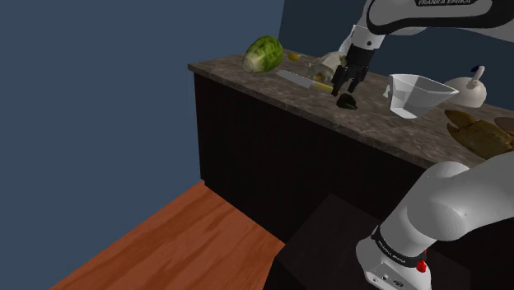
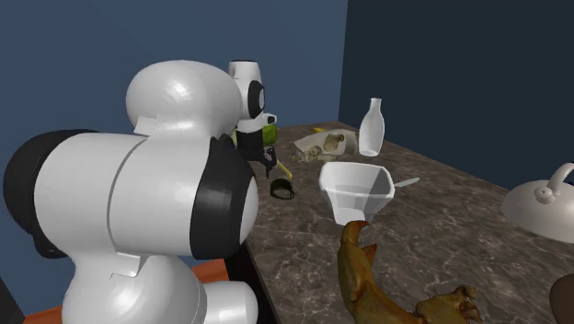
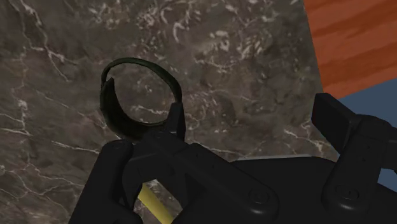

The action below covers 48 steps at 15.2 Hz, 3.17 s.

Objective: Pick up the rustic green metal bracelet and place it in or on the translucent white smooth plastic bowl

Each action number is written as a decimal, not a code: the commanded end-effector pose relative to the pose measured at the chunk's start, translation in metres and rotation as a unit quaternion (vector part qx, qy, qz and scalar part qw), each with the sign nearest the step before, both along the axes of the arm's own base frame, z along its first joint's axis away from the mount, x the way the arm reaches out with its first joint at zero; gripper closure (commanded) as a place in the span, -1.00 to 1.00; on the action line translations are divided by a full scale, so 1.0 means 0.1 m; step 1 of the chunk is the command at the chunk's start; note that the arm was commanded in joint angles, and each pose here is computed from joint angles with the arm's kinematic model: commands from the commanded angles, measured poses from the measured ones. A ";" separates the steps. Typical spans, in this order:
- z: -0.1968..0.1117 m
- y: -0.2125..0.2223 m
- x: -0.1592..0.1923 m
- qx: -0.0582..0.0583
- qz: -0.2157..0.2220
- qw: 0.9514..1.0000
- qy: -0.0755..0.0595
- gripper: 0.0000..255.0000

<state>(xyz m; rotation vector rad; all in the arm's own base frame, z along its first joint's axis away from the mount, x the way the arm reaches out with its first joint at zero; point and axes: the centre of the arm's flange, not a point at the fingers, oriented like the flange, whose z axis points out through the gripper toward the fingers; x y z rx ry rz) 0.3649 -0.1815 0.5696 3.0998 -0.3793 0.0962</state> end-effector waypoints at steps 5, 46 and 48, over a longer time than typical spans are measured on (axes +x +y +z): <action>-0.27 -0.59 0.11 0.001 -0.014 1.000 0.019 -1.00; 0.28 -0.60 0.12 0.001 -0.014 1.000 0.019 1.00; 0.39 -0.60 0.12 0.001 -0.014 1.000 0.019 1.00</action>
